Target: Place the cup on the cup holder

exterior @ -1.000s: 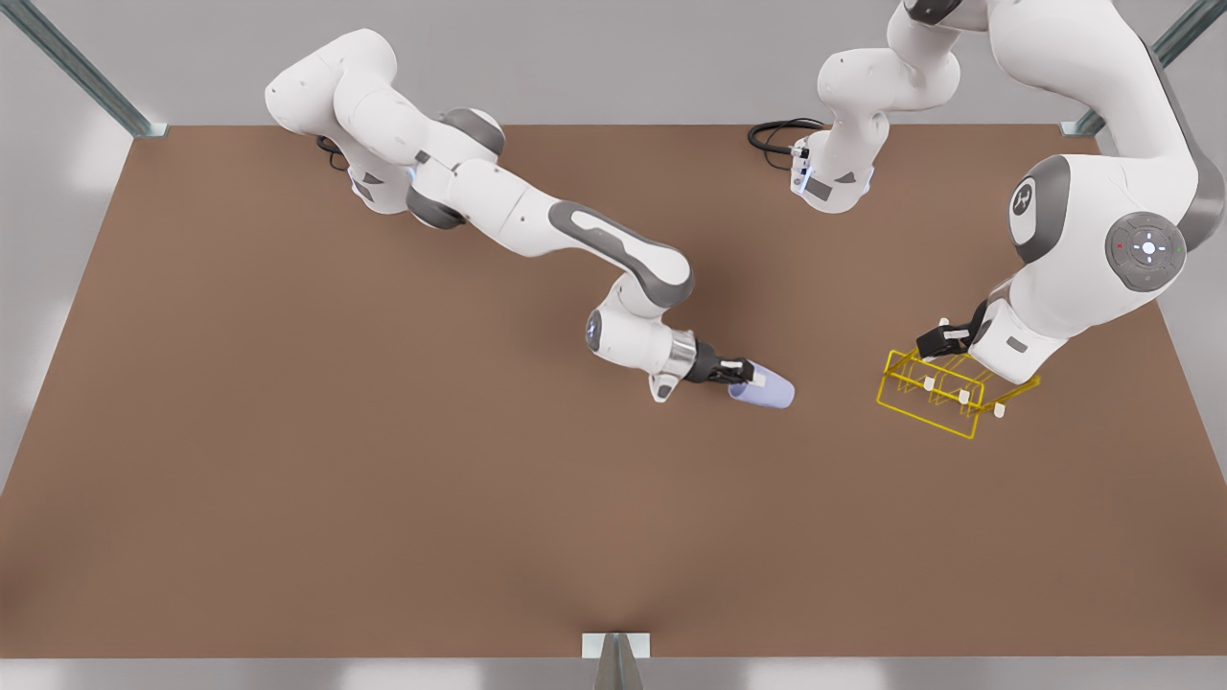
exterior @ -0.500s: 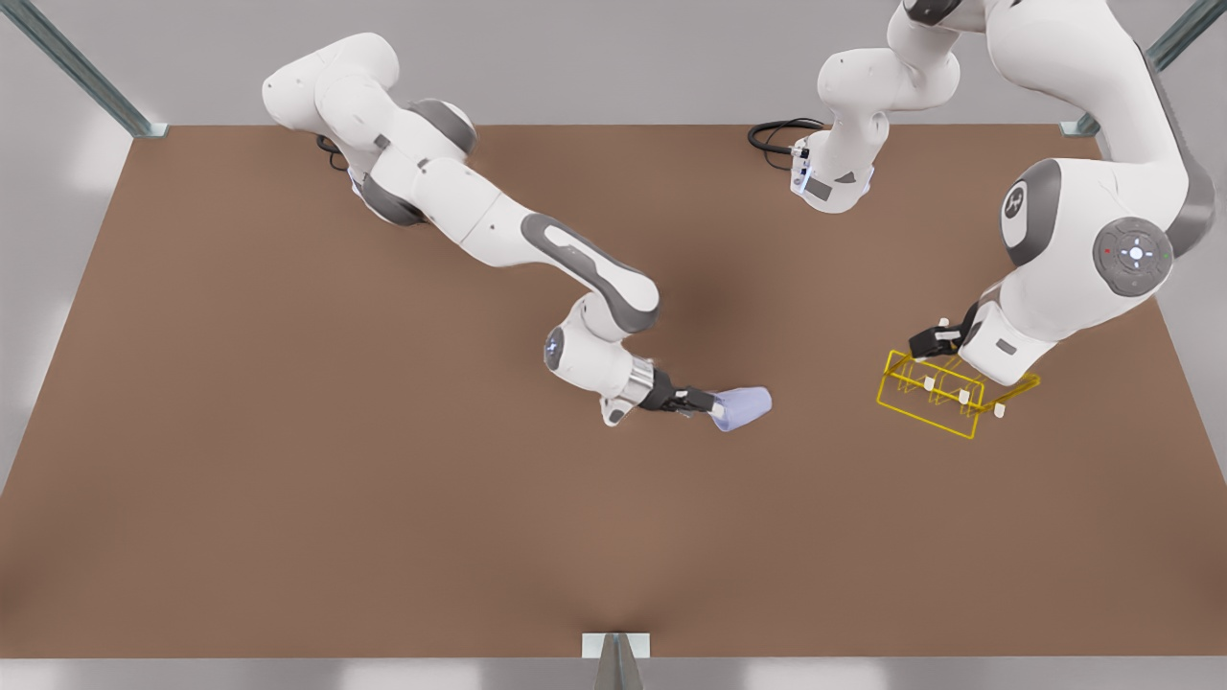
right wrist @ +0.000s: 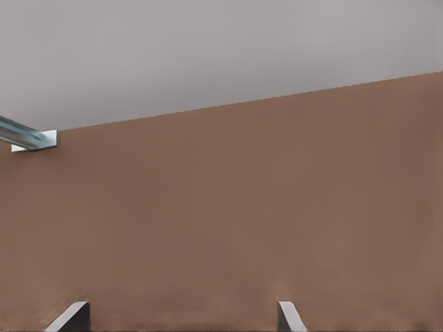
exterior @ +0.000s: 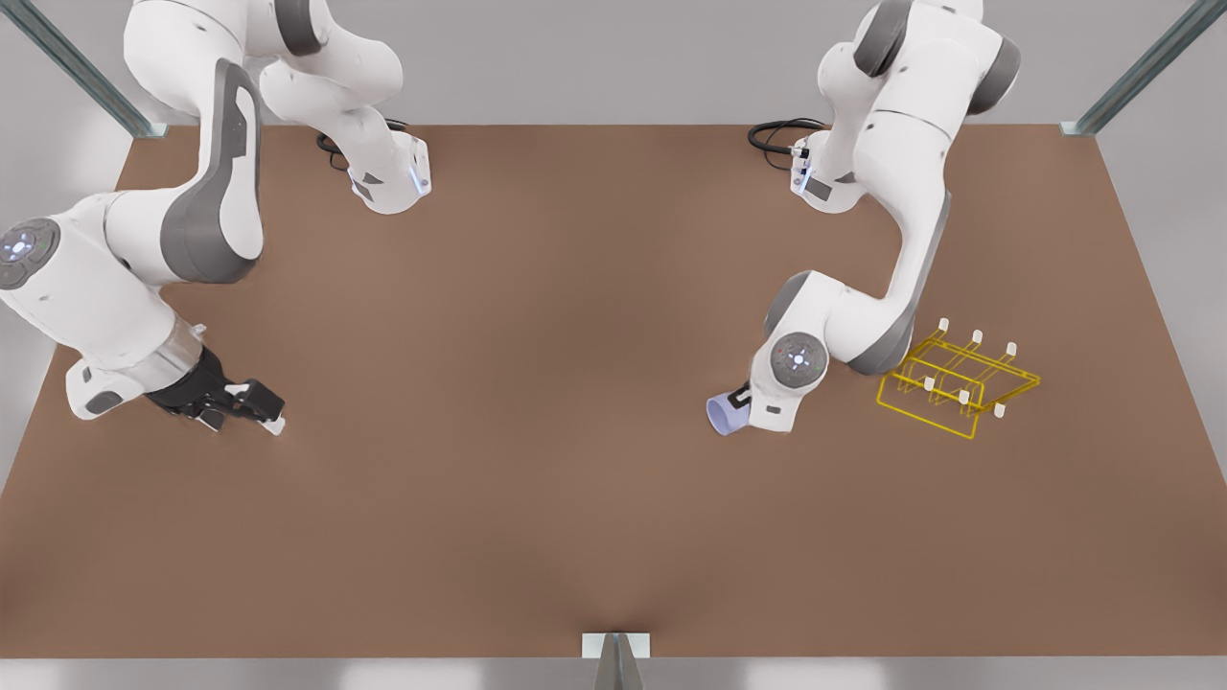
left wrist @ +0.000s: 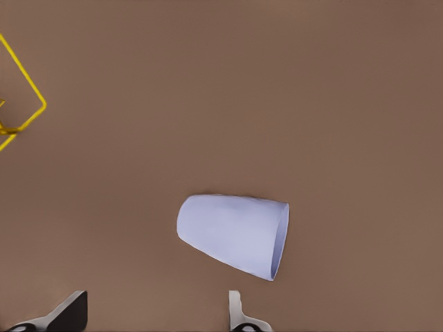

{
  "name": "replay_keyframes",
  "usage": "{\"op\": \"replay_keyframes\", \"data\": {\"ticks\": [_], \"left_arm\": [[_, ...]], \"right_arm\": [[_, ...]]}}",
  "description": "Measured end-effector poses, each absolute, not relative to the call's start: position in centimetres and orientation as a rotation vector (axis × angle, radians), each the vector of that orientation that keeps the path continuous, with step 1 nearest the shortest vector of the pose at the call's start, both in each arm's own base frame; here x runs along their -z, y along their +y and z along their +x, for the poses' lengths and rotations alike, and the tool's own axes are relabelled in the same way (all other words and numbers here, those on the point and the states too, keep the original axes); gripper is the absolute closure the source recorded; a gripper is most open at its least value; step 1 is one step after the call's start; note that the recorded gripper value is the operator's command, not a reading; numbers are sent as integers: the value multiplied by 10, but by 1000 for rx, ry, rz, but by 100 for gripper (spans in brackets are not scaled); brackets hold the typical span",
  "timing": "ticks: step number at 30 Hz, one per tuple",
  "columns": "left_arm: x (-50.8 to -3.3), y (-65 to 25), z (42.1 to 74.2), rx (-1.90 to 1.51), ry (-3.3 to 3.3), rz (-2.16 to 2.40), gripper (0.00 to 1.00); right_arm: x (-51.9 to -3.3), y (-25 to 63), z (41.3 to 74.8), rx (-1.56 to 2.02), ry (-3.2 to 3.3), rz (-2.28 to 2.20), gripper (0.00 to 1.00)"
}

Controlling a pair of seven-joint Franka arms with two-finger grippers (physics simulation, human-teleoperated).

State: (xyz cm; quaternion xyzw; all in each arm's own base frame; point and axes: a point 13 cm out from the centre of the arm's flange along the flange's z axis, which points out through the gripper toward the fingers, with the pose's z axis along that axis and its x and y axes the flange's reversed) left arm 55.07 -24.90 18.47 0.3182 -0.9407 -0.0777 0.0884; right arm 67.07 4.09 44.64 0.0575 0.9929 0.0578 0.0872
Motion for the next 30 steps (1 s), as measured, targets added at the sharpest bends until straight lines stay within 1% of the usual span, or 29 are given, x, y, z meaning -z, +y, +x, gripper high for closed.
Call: {"op": "replay_keyframes", "data": {"ticks": [1,2,4,7,10,12,15,19,22,30], "left_arm": [[-174,-248,551,175,-2780,1099,0],[-167,-252,555,112,-2750,1243,0],[-155,-260,563,12,-2665,1487,0],[-155,-270,581,-122,-2522,1787,0],[-156,-273,589,-188,-2369,2000,0],[-155,-272,587,-173,-2295,2076,0],[-146,-265,576,-102,-2213,2137,0],[-123,-254,556,38,-2095,2190,0],[-108,-255,549,74,-2015,2233,0],[-90,-265,564,-24,-1843,2385,0]], "right_arm": [[-437,30,647,-152,3010,174,0],[-432,20,632,-133,3047,177,0],[-427,11,613,-116,3094,165,0],[-425,-7,594,-64,3135,133,0],[-422,-18,590,-22,3156,123,0],[-419,-16,590,-9,3164,107,0],[-413,-16,590,-2,3176,92,0],[-410,-18,601,-3,3177,82,0],[-406,-17,603,-3,3187,73,0],[-402,-15,601,-2,3199,60,0]]}}
